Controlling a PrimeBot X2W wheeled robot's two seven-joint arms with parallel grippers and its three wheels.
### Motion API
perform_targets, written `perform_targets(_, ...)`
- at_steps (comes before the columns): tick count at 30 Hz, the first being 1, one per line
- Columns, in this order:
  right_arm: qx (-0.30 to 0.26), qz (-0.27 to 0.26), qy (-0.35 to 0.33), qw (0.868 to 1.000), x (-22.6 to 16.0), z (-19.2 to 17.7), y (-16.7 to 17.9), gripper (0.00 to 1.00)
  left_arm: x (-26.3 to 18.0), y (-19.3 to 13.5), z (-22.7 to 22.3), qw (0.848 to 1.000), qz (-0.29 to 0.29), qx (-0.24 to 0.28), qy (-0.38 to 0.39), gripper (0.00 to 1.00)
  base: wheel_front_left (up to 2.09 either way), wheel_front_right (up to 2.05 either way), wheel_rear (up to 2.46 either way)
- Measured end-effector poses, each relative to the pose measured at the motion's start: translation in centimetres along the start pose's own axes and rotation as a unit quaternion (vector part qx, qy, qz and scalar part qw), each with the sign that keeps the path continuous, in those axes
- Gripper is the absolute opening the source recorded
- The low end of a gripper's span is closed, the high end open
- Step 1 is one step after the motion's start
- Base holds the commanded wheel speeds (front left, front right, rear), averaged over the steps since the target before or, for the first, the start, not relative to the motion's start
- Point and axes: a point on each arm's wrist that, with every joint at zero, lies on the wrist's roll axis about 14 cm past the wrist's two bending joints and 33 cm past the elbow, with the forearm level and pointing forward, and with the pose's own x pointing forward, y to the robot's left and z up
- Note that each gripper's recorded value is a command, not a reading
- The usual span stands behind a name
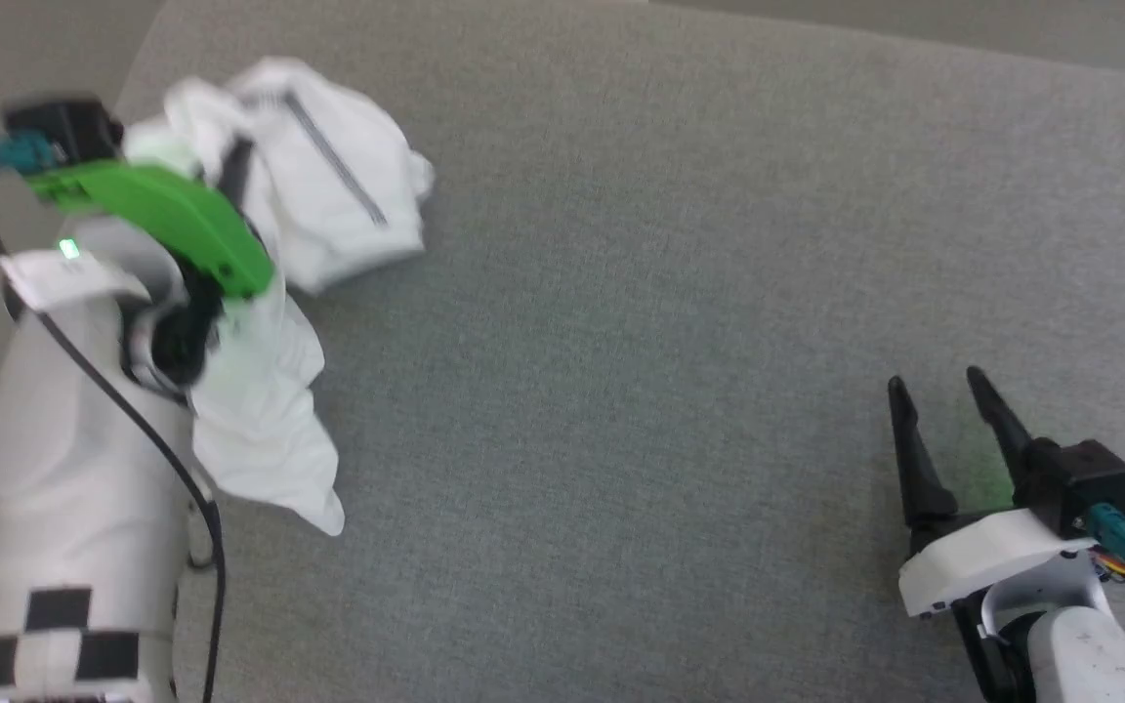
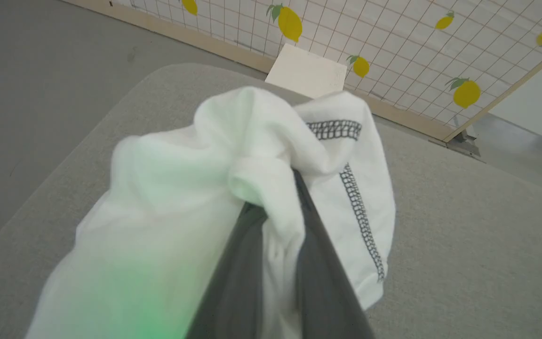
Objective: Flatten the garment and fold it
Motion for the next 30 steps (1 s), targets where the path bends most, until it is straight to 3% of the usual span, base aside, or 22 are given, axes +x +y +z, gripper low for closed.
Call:
perform_targets(6, 0.019, -0.009, -0.024, 0.999, -1.5, 1.3, -0.1, 1.0, -2.2, -5.0, 11.8, 0.984, -0.072, 0.024, -0.162, 0.0, 0.0, 0.0, 0.0)
perform_targets(13, 0.033, -0.051, -0.051, 0.997, -4.6, 2.6, -2.2, 1.0, -7.3, -15.3, 21.5, 0.933, -0.195, 0.063, -0.294, 0.0, 0.0, 0.0, 0.0)
perform_targets(16, 0.036, -0.077, -0.055, 0.995, -6.4, 2.7, -3.6, 1.0, -9.8, -20.3, 23.7, 0.909, -0.26, 0.051, -0.322, 0.0, 0.0, 0.0, 0.0)
perform_targets(20, 0.038, -0.11, -0.064, 0.991, -8.6, 2.9, -5.3, 1.0, -11.8, -25.9, 23.5, 0.889, -0.331, 0.044, -0.314, 0.0, 0.0, 0.0, 0.0)
perform_targets(25, 0.039, -0.158, -0.082, 0.983, -11.4, 3.5, -7.8, 1.0, -13.6, -32.4, 19.8, 0.866, -0.417, 0.05, -0.273, 0.0, 0.0, 0.0, 0.0)
perform_targets(30, 0.041, -0.196, -0.093, 0.975, -13.8, 3.8, -9.7, 1.0, -12.4, -35.5, 10.1, 0.872, -0.459, 0.066, -0.153, 0.0, 0.0, 0.0, 0.0)
